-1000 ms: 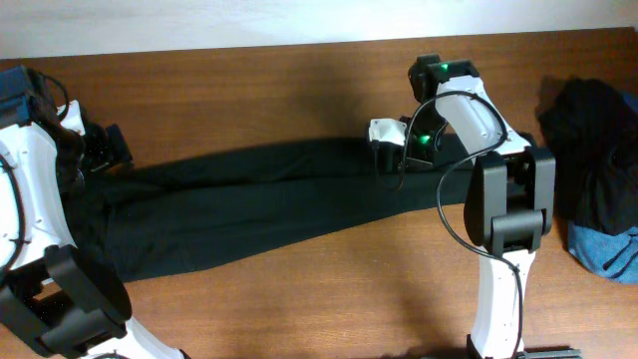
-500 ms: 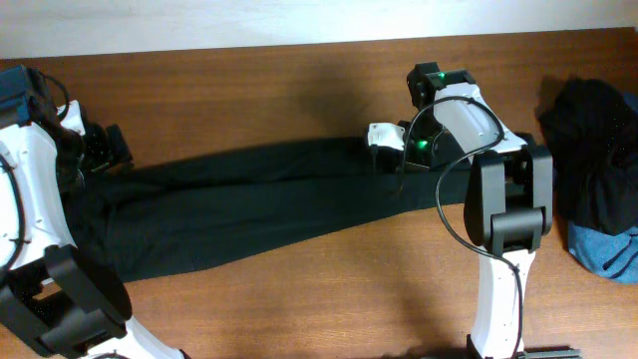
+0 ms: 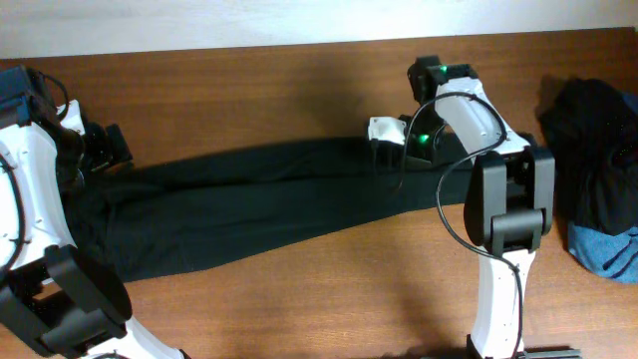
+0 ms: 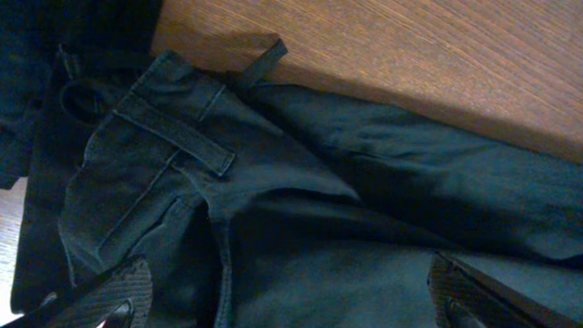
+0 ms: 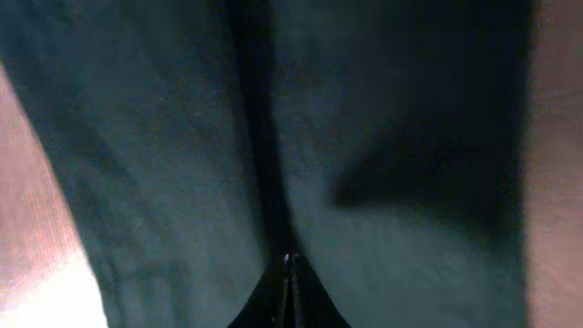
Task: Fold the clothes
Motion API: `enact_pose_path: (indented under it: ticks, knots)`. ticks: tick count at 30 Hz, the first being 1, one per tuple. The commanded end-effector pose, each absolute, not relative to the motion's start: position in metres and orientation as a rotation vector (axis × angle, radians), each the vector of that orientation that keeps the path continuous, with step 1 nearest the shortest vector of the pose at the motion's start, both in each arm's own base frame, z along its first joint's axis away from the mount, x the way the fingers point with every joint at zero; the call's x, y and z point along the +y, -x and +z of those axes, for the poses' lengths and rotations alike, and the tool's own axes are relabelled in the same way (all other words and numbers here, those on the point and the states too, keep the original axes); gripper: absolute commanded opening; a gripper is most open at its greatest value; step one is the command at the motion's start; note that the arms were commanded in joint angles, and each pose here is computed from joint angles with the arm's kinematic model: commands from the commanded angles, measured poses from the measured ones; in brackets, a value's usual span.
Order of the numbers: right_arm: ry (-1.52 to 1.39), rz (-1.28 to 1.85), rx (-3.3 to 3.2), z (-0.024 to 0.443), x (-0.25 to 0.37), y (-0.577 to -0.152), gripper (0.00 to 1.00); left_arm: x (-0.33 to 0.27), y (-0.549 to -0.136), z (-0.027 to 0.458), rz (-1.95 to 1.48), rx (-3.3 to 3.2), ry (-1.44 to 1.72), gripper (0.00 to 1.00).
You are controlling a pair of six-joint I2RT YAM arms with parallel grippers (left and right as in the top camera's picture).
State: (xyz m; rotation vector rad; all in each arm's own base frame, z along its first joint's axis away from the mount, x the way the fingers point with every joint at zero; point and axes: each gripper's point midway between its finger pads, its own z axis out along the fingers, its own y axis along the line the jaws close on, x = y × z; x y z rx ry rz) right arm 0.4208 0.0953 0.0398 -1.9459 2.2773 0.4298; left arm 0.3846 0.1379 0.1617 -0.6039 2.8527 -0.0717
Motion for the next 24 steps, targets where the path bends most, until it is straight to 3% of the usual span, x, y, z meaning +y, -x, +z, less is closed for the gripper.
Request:
enact_pose_path:
  ticks: [1, 5, 9, 12, 24]
  knots:
    - [1.954, 0.411, 2.246, 0.056, 0.100, -0.428, 0.04, 0.139, -0.387, 0.159, -0.067, 2.857, 0.597, 0.96]
    - [1.985, 0.422, 2.297, 0.061, 0.093, -0.417, 0.07, 0.139, -0.387, 0.159, -0.067, 2.857, 0.597, 0.96]
    - [2.009, 0.500, 2.351, 0.054, 0.090, -0.397, 0.27, 0.139, -0.387, 0.159, -0.067, 2.857, 0.597, 0.96]
    - [2.013, 0.515, 2.361, 0.044, 0.090, -0.392, 0.31, 0.139, -0.387, 0.159, -0.067, 2.857, 0.597, 0.96]
    - [2.013, 0.517, 2.359, 0.022, 0.090, -0.389, 0.32, 0.139, -0.387, 0.159, -0.067, 2.857, 0.597, 0.96]
